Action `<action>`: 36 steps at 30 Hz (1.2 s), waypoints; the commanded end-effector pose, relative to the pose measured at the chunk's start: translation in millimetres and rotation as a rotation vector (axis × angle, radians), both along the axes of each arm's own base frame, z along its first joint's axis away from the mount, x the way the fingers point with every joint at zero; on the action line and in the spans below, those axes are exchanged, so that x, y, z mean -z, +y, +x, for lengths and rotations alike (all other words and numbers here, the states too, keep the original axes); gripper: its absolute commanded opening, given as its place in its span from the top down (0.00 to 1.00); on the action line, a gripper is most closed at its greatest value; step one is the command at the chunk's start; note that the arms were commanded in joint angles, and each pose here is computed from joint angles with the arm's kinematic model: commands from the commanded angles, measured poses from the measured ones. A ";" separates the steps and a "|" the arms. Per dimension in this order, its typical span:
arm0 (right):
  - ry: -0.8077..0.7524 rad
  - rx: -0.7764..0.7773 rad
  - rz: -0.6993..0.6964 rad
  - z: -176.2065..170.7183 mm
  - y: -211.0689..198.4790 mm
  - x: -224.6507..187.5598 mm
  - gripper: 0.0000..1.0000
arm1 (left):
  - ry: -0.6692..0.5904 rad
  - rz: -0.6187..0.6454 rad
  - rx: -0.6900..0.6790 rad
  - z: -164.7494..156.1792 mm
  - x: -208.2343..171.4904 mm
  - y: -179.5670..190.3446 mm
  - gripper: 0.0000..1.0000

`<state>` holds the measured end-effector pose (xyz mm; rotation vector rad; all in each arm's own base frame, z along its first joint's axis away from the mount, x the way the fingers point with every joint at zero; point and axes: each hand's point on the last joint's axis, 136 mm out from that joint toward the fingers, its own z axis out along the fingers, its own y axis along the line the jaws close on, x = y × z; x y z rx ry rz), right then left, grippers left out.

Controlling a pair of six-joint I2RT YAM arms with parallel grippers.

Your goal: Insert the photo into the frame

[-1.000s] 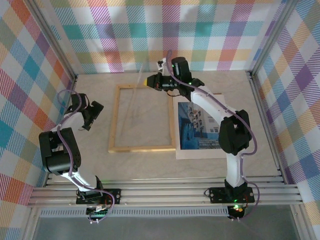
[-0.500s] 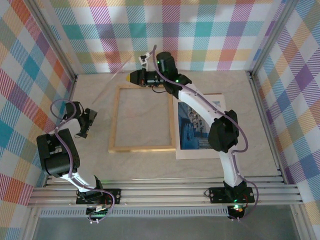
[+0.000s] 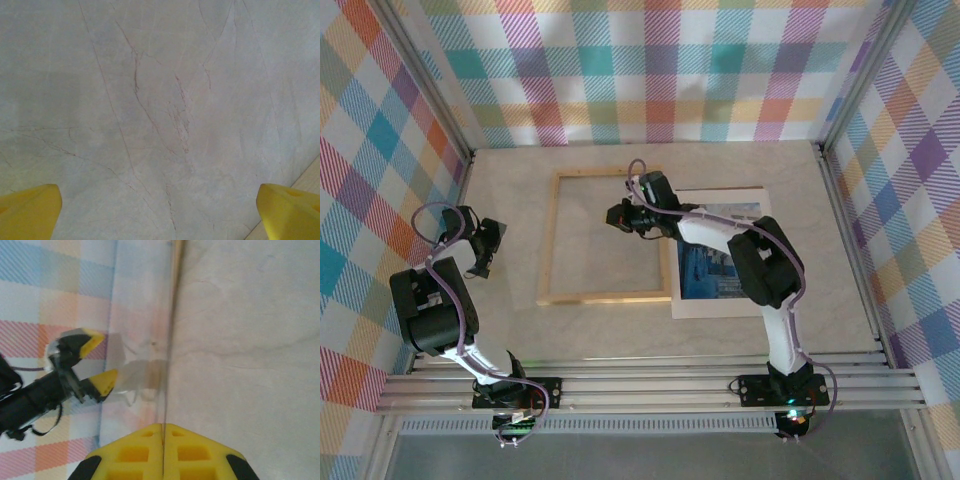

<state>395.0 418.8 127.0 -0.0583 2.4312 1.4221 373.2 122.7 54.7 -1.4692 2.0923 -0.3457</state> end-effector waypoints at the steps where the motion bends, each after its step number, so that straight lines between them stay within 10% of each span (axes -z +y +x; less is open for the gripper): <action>1: -0.121 0.111 0.072 15.5 -9.3 -45.2 1.00 | -0.022 -0.015 0.041 5.5 -3.8 -5.6 0.00; 36: -0.031 0.183 -0.064 7.7 -72.7 6.1 1.00 | -0.010 -0.015 0.272 31.8 -4.3 -61.0 0.00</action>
